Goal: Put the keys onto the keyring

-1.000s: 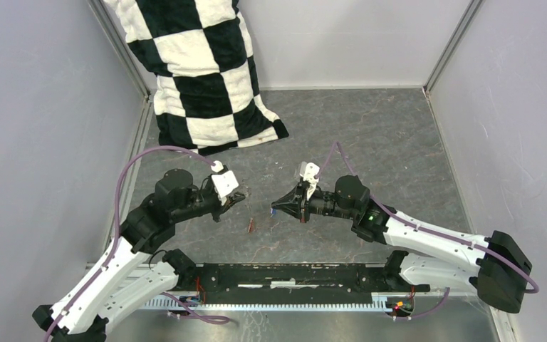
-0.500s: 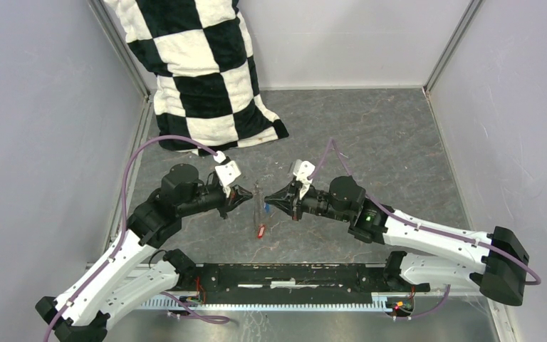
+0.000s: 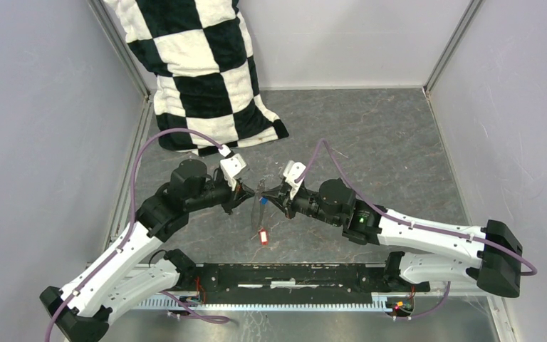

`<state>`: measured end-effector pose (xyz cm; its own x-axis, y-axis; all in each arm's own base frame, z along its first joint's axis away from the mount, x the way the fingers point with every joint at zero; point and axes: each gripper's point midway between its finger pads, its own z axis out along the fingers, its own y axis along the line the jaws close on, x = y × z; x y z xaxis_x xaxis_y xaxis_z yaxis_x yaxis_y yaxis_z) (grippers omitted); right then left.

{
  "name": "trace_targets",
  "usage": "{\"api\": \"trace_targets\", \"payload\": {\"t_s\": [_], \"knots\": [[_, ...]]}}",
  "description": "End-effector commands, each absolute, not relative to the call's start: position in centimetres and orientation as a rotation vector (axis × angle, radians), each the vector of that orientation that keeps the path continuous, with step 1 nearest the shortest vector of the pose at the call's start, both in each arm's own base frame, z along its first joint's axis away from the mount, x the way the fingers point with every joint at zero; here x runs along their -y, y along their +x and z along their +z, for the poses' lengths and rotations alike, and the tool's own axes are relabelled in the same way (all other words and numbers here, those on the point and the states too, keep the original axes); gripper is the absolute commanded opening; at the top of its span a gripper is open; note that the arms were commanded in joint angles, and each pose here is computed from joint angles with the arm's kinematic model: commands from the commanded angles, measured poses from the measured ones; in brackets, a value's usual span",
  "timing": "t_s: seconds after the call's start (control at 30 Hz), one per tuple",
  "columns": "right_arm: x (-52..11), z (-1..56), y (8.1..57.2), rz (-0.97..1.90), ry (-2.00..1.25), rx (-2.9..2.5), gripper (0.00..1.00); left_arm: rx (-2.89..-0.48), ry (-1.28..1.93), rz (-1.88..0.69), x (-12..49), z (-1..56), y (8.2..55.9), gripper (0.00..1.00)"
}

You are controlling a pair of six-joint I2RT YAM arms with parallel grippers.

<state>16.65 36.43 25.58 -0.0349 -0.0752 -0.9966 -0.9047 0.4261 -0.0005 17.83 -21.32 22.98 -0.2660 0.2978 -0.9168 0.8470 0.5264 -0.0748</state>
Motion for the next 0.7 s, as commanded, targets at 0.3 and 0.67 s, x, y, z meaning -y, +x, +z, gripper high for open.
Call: {"api": "trace_targets", "payload": {"t_s": [0.3, 0.67], "knots": [[-36.7, 28.2, 17.3, 0.861, -0.821, -1.364, 0.00, -1.764, 0.847, -0.793, 22.8, 25.6, 19.1, 0.02], [-36.1, 27.8, 17.8, 0.840, -0.781, -1.388, 0.00, -1.746, 0.832, -0.806, 23.5, 26.3, 19.8, 0.02]]}}
